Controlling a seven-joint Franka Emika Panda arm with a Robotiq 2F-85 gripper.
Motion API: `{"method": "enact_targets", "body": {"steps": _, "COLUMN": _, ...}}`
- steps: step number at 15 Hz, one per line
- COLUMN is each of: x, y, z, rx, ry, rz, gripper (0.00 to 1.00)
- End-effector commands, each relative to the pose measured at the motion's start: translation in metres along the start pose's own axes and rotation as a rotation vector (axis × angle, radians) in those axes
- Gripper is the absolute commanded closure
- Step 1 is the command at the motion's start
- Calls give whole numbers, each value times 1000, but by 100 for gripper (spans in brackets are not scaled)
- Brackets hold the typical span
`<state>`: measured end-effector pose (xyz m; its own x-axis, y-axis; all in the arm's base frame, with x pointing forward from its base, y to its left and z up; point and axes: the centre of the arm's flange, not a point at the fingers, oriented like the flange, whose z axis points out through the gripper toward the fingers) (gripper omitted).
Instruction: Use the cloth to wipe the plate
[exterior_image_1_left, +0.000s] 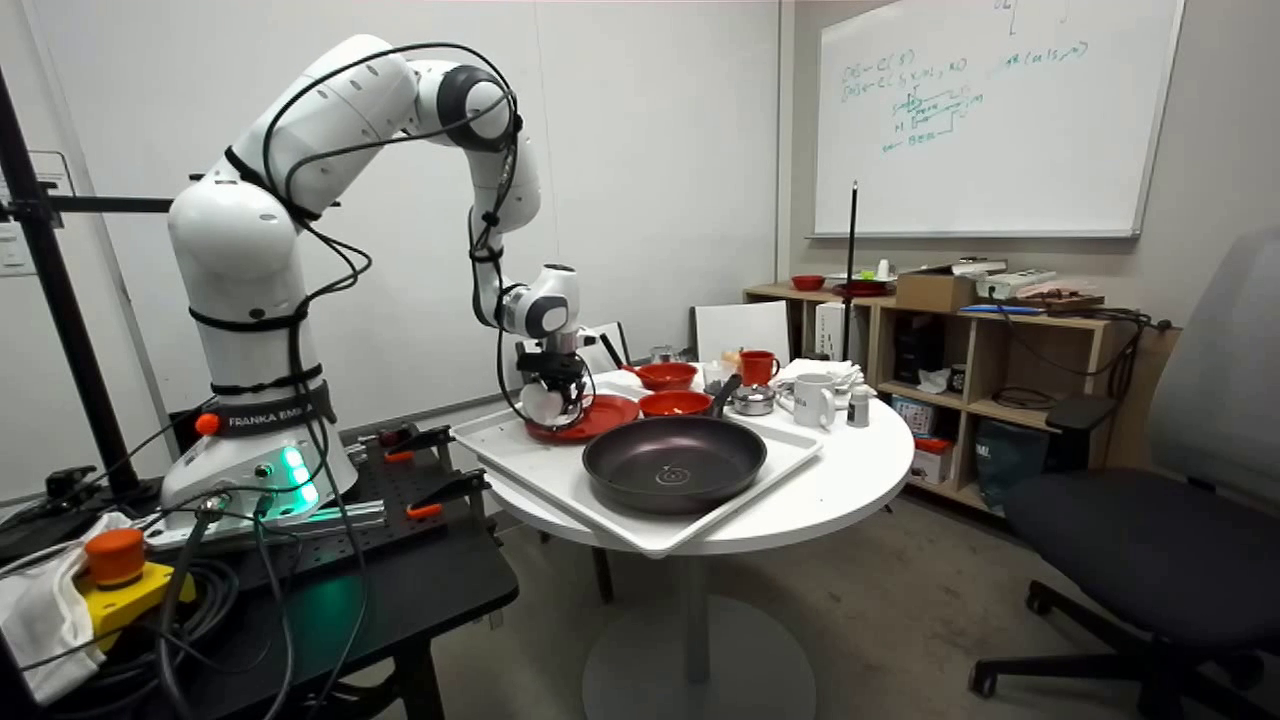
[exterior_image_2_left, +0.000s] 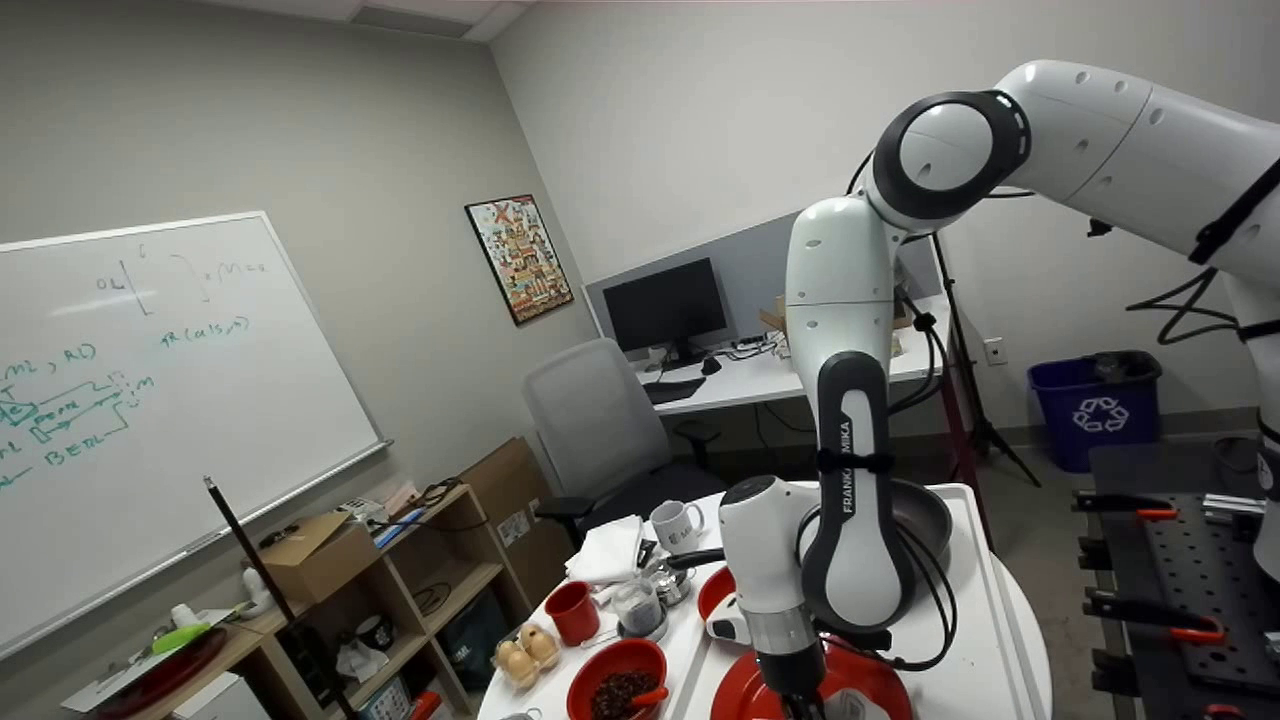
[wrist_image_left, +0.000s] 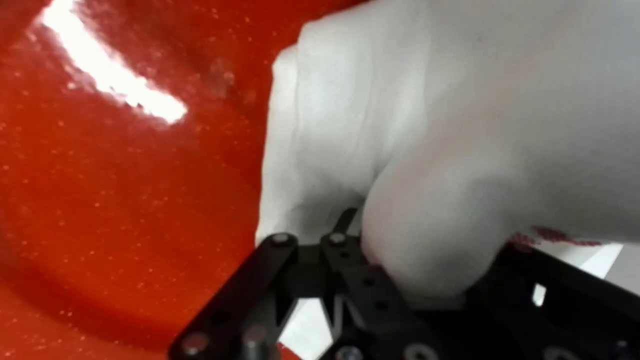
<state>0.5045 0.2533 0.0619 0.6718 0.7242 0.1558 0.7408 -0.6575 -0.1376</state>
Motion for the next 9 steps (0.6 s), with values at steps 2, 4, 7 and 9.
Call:
{"method": "enact_targets", "body": {"steps": 2, "x": 10, "y": 8, "z": 25, "rx": -16, "ry": 61, "rz": -74, "gripper": 89}}
{"method": "enact_targets", "body": {"steps": 4, "x": 14, "y": 9, "z": 26, "rx": -24, "ry": 84, "rz": -98, "gripper": 89}}
{"method": "enact_targets", "body": {"steps": 7, "x": 19, "y": 10, "z": 27, "rx": -46, "ry": 123, "rz": -129, "gripper": 89}}
{"method": "enact_targets", "body": {"steps": 9, "x": 21, "y": 6, "z": 24, "rx": -70, "ry": 150, "rz": -152, "gripper": 89}}
